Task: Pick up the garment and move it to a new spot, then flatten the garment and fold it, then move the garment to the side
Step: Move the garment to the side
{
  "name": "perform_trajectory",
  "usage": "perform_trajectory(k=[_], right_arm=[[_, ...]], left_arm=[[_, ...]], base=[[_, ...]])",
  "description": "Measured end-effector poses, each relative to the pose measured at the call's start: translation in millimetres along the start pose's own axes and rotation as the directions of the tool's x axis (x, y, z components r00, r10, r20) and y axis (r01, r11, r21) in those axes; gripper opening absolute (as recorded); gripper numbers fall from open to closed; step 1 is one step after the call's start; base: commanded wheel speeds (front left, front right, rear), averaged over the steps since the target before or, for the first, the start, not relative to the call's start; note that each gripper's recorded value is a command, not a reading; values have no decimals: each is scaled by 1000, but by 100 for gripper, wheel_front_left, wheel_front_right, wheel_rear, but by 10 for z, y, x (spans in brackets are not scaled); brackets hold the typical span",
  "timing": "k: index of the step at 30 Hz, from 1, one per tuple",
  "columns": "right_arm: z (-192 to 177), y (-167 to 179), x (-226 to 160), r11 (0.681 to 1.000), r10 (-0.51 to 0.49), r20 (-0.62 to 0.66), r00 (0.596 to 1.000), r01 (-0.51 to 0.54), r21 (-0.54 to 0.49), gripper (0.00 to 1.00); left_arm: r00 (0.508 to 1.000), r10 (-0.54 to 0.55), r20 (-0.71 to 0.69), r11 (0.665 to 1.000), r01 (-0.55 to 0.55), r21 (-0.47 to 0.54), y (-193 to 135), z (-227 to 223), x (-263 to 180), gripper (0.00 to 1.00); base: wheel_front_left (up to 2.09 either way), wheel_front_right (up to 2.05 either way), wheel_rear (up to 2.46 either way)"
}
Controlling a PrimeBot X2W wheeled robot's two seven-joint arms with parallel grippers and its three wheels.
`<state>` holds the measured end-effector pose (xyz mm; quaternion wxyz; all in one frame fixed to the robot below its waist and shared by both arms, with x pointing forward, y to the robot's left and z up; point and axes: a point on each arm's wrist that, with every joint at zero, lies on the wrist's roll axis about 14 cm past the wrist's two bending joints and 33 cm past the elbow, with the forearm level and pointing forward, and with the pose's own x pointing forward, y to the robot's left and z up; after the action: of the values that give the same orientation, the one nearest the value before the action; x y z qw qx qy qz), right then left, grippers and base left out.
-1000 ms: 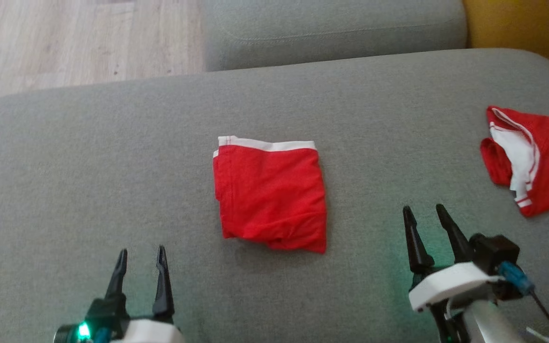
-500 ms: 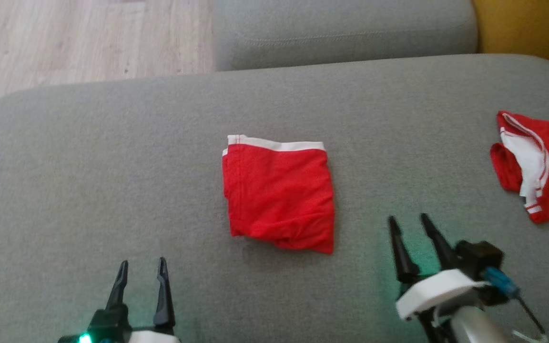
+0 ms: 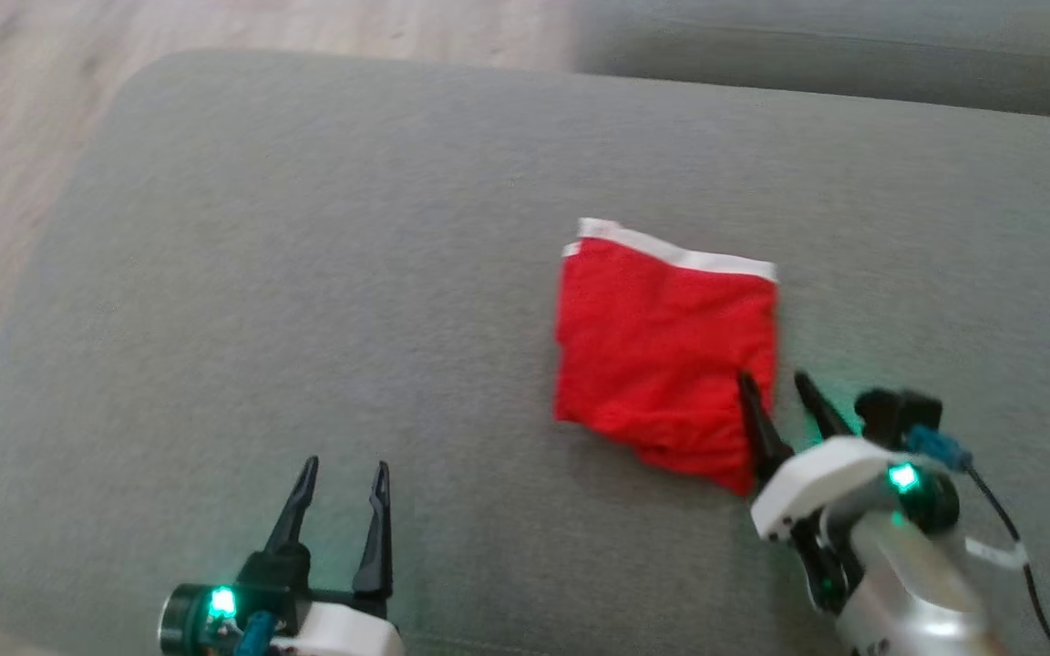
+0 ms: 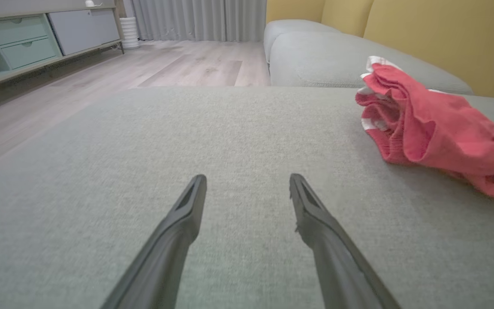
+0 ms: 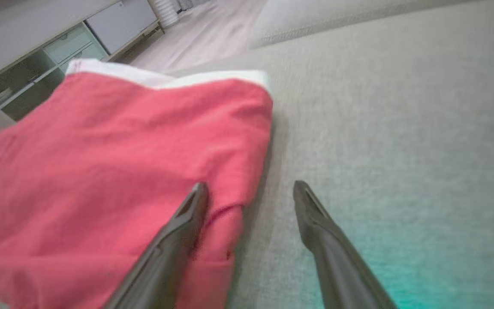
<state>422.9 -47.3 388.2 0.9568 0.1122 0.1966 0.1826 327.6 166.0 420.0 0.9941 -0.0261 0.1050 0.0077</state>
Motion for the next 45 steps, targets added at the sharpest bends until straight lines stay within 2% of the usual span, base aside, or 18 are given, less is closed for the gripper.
perform_trajectory(k=[2, 7, 8, 9, 13, 18, 22, 25, 26, 27, 28, 29, 34, 39, 43, 45], right_arm=[[-209, 10, 23, 999, -7, -66, 998, 9, 42, 100], [-212, 244, 182, 993, 66, -76, 995, -59, 99, 100], [-216, 294, 189, 991, 81, -78, 994, -73, 110, 63], [-212, 337, 190, 990, 95, -78, 992, -85, 116, 0], [-165, 322, 148, 988, 85, -63, 994, -76, 137, 0], [162, -11, -4, 986, -16, 53, 998, 7, 169, 0], [244, -301, -253, 984, -95, 100, 990, 79, 161, 0], [175, -598, -511, 968, -189, 100, 977, 169, 184, 0], [175, -598, -511, 968, -189, 100, 977, 169, 184, 0], [142, -776, -687, 958, -246, 102, 964, 225, 180, 0], [142, -776, -687, 958, -246, 102, 964, 225, 180, 0], [141, -861, -770, 949, -274, 107, 956, 252, 188, 0], [92, -1192, -1163, 910, -391, 115, 913, 365, 196, 0], [32, -1385, -1373, 891, -448, 96, 889, 436, 127, 0], [336, -1592, -1271, 891, -452, 134, 882, 452, 27, 0], [593, -1732, -1215, 888, -445, 169, 880, 458, -47, 0]], left_arm=[[1000, 23, -16, 1000, -23, -2, 63, -52, -55, 100], [997, 70, -35, 997, -71, -5, 194, -112, -126, 100], [997, 71, -37, 997, -71, -4, 197, -119, -124, 100], [997, 68, -38, 998, -68, -4, 189, -121, -118, 100], [999, 40, -34, 999, -40, -3, 113, -108, -73, 100], [999, -48, -3, 999, 48, -1, -131, 2, 104, 100], [987, -162, 12, 987, 162, 6, -478, 70, 263, 100], [963, -266, 26, 964, 266, 16, -819, 136, 402, 100], [963, -266, 26, 964, 266, 16, -819, 136, 402, 100], [938, -344, 42, 939, 343, 25, -1093, 204, 505, 100], [938, -344, 42, 939, 343, 25, -1093, 204, 505, 100], [923, -381, 52, 925, 380, 29, -1233, 246, 552, 100], [830, -554, 65, 832, 553, 41, -1917, 315, 638, 100], [759, -650, 14, 760, 650, 23, -2304, 129, 600, 100], [748, -663, -26, 749, 663, -1, -2337, -43, 632, 100], [758, -651, -37, 759, 652, 2, -2277, -88, 651, 100]], base=[[0, 0, 0], [0, 0, 0], [0, 0, 0], [0, 0, 0], [0, 0, 0], [0, 0, 0], [0, 0, 0], [0, 0, 0], [0, 0, 0], [0, 0, 0], [0, 0, 0], [0, 0, 0], [0, 0, 0], [0, 0, 0], [0, 0, 0], [0, 0, 0]])
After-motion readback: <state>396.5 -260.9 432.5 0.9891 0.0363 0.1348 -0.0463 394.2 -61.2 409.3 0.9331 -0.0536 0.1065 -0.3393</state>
